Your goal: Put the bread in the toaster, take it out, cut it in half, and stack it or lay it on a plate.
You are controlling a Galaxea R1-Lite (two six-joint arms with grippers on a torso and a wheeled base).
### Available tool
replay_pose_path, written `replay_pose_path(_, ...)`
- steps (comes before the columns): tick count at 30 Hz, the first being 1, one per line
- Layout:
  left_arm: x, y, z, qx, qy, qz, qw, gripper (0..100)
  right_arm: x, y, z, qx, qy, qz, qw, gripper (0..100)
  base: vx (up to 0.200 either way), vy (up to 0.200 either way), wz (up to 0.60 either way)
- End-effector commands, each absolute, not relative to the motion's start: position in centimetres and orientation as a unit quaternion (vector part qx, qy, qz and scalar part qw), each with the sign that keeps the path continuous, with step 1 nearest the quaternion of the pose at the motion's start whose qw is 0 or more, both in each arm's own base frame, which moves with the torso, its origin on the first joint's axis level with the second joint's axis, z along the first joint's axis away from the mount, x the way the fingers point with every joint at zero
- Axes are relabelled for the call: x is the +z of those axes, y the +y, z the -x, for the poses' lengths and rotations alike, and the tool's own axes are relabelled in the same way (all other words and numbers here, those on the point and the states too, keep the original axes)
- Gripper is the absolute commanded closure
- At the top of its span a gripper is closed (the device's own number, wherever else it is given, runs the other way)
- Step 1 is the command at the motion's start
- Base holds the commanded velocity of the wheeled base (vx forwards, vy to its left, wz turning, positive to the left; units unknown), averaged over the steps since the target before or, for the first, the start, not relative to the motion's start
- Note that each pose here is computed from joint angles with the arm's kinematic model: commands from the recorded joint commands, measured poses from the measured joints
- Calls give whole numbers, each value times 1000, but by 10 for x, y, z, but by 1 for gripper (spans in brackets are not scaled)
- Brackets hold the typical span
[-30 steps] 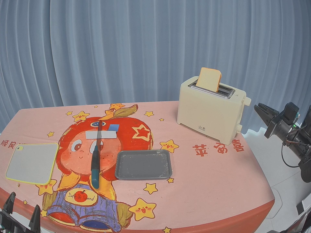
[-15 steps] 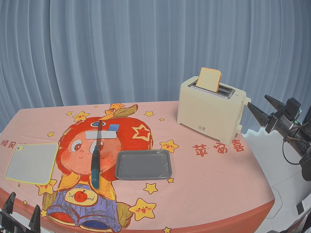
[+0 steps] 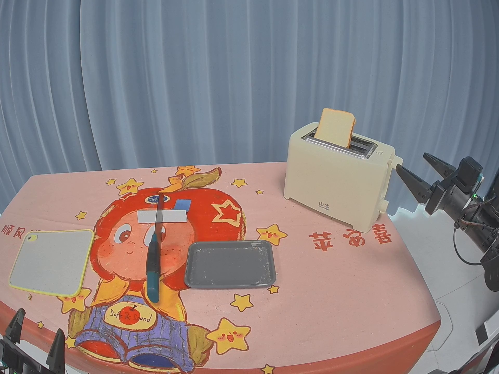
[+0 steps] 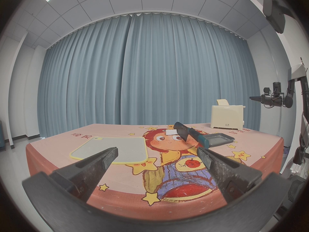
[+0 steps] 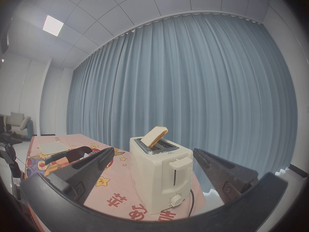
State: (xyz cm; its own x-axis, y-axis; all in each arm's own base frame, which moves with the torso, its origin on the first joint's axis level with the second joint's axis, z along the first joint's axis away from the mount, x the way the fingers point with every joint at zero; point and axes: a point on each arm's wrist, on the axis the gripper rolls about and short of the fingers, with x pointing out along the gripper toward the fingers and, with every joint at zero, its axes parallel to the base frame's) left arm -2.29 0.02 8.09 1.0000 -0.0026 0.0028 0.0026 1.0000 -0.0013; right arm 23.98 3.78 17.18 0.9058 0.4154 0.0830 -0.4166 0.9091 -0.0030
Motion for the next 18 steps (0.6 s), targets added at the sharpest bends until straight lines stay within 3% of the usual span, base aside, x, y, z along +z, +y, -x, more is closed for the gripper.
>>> replay_pose_path(1, 76, 0, 22, -2, 6, 1, 1000, 0, 175, 41, -236, 218, -45, -8, 975, 0, 0, 0, 0)
replay_pose_path(11, 76, 0, 22, -2, 6, 1, 1000, 0, 198, 41, -254, 196, -18, -26, 980, 0, 0, 0, 0)
replay_pose_path(18, 76, 0, 22, -2, 6, 1, 1000, 0, 197, 39, -255, 196, 15, -68, 978, 0, 0, 0, 0)
